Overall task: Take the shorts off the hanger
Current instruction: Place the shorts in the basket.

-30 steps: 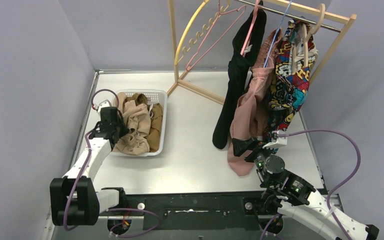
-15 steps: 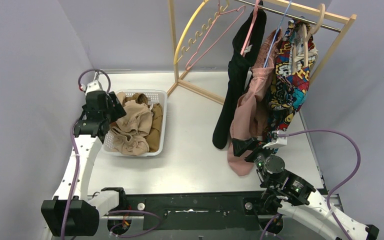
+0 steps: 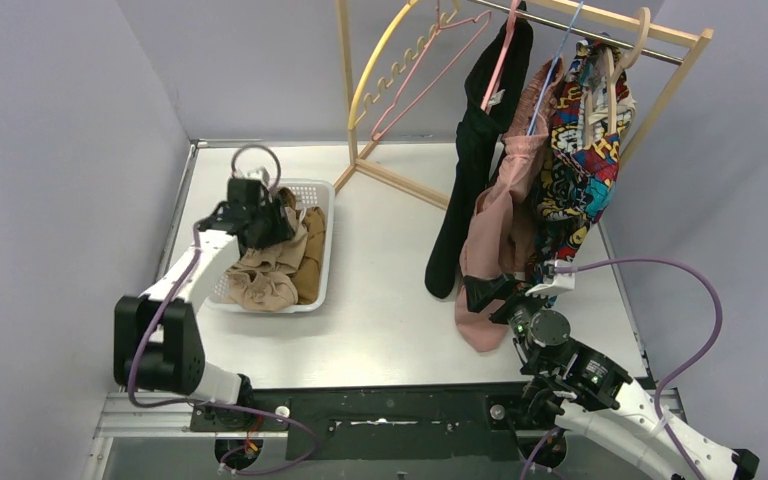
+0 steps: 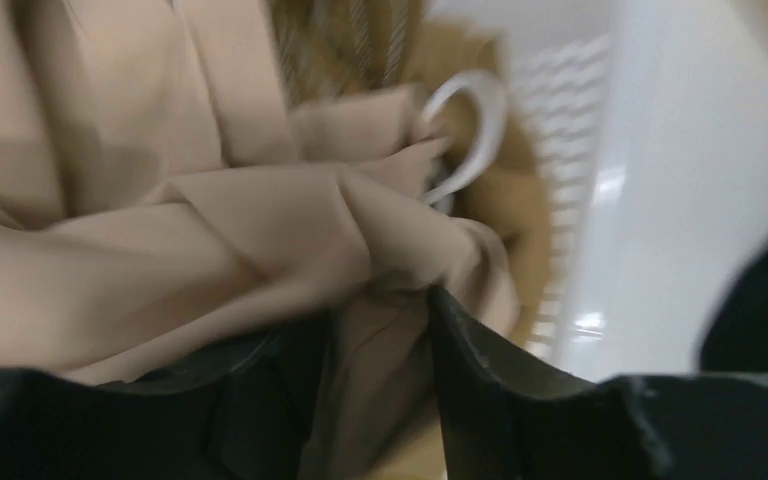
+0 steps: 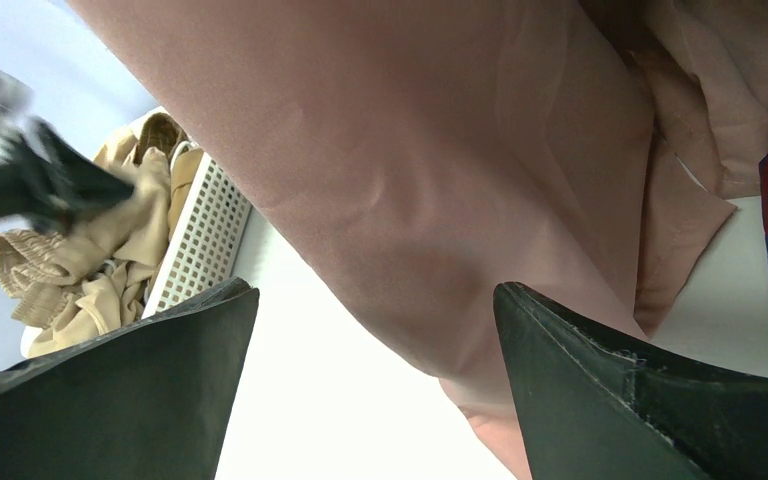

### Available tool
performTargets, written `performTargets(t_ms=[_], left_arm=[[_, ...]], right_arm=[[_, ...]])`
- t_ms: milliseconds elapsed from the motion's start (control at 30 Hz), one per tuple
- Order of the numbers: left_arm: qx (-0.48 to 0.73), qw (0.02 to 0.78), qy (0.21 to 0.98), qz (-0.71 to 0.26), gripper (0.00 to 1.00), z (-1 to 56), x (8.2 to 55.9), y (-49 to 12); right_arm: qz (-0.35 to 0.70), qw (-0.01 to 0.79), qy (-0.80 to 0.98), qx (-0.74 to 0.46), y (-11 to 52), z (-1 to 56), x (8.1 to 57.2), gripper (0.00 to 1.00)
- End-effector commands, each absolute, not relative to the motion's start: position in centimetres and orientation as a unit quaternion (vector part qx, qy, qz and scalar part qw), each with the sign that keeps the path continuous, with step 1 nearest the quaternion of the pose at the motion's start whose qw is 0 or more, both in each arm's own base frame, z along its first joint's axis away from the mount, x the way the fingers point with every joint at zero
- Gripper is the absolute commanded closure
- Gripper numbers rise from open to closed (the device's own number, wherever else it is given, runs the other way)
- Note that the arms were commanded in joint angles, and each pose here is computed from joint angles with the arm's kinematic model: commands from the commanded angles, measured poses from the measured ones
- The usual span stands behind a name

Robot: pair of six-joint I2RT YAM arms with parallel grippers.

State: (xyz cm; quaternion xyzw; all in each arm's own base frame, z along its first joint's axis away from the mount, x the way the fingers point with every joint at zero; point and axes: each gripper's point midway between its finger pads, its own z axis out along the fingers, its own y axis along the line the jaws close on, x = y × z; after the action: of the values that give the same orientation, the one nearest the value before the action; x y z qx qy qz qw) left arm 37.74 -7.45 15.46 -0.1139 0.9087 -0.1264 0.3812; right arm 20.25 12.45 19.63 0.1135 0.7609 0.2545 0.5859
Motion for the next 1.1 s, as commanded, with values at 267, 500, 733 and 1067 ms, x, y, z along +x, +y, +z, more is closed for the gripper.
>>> performTargets(t_ms=[267,500,733,1067], left_arm=[[-0.172,0.224,0.957,-0.067,0.72,2.1,31.0,-7.2],[-0.179,0.352,0.916,-0.072,0.53,11.7,33.5,-5.5],[-0.152,0.432,0.879,-0.135,0.48,19.2,33.0,-6.6],[-0.196,0.258,0.921,-0.217,0.63,9.4,24.4,-10.3]], right_arm=[[0.281,0.607,0.730,0.137,12.1,22.9,20.4,0.08],[0.282,0.607,0.733,0.121,12.3,24.2,20.1,0.08],[0.285,0.607,0.731,0.125,12.4,24.1,20.2,0.08],[0.286,0.603,0.734,0.126,12.8,23.6,20.4,0.08]])
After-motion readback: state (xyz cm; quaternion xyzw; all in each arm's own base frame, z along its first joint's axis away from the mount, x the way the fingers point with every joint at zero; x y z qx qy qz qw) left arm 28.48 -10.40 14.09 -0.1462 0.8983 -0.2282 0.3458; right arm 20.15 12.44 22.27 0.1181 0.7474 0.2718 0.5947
